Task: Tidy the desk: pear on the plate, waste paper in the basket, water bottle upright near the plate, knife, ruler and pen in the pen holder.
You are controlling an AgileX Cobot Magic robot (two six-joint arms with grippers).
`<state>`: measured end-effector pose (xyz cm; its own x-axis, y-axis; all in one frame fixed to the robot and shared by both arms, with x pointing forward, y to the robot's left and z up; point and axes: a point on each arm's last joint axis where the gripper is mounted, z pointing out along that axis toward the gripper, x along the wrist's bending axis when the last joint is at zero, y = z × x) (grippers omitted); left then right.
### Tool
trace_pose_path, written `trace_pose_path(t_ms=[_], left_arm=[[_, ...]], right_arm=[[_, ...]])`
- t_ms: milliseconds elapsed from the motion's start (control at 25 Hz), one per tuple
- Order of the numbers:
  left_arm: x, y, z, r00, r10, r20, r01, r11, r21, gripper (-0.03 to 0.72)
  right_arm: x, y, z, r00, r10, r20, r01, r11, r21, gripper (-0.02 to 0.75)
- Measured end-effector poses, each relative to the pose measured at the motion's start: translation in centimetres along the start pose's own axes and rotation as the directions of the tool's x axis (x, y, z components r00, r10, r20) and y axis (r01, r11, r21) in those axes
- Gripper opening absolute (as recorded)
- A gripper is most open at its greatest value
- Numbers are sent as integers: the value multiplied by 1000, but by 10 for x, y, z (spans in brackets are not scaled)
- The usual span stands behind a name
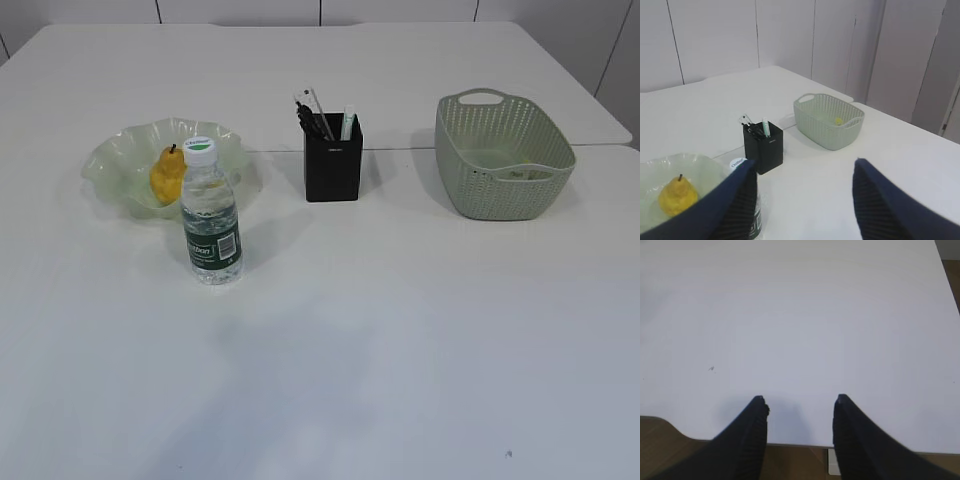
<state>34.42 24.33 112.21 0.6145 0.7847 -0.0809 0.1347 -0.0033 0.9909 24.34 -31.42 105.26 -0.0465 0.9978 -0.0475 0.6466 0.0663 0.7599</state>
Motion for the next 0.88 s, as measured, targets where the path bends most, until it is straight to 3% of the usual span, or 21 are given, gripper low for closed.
trace_pose_path(t_ms=[360, 640, 880], left_arm=[[-2, 2, -3, 1000, 11, -11, -12, 1000, -18, 426], [-2, 1, -15, 994, 29, -104, -38, 996, -83, 426], [-2, -4, -18, 992, 27, -126, -39, 995, -92, 426]], right_arm=[[0, 0, 0, 1000, -1, 4, 1, 1000, -1, 328], [0, 0, 0, 1000, -1, 4, 1, 1000, -1, 327], [0, 0, 0, 1000, -2, 5, 2, 1000, -1, 328]])
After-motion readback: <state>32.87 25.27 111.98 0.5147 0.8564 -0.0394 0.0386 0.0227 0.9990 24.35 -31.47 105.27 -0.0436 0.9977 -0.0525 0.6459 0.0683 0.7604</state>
